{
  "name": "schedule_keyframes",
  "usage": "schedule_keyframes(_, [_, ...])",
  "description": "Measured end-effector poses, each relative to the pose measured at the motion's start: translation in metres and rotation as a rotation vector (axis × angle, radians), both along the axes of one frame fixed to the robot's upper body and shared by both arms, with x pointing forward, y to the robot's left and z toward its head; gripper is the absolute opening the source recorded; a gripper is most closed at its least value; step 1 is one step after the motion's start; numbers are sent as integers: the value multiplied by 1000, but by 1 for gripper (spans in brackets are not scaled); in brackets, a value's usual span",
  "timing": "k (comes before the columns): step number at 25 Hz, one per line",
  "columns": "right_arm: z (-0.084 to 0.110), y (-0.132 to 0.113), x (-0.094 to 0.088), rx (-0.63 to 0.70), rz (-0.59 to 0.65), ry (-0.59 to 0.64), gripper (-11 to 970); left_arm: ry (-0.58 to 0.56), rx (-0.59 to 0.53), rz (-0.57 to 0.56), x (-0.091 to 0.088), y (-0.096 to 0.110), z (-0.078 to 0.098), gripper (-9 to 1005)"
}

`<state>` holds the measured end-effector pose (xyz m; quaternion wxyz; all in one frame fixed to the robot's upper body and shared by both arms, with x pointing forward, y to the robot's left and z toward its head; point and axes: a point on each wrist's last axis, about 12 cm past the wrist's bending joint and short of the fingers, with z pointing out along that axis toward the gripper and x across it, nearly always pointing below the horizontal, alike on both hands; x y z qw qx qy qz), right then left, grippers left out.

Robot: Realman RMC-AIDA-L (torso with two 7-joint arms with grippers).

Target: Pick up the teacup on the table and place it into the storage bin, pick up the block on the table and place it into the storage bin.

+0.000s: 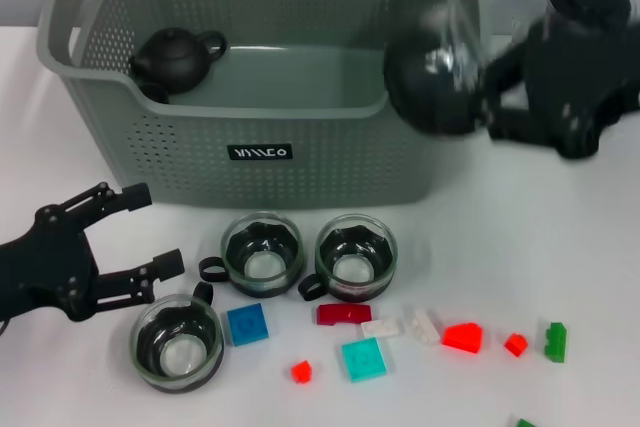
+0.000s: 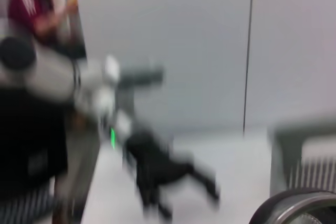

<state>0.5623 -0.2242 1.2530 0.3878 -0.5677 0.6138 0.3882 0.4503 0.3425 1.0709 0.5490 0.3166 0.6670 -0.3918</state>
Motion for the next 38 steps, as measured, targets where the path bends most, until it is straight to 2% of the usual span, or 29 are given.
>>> schedule_keyframes(4, [17, 10, 7, 202, -17, -30, 52, -8, -3, 1, 2, -1, 1, 945])
schedule_keyframes(7, [39, 25, 17, 255, -71, -42, 51, -7, -6, -2, 3, -2, 2, 945])
schedule_keyframes(11, [73, 47, 38, 244, -174, -34, 51, -5, -10, -5, 4, -2, 2, 945])
schedule_keyframes(14, [95, 65, 60, 186, -296, -17, 51, -3, -12, -3, 4, -3, 2, 945])
schedule_keyframes(17, [104, 90, 82, 72, -398, -17, 51, -3, -14, -3, 4, -4, 1, 945])
schedule_keyframes(21, [91, 128, 106, -120, -469, -52, 51, 3, -25, -3, 5, -7, 0, 945])
schedule_keyframes(28, [33, 184, 127, -413, -513, -113, 51, 7, -25, 3, 6, -7, -2, 945])
schedule_keyframes(32, [1, 199, 132, -514, -525, -141, 52, 10, -31, 1, 5, -9, -2, 945])
schedule_keyframes(38, [-31, 196, 136, -557, -567, -147, 72, 14, -47, -3, 4, -12, -5, 945])
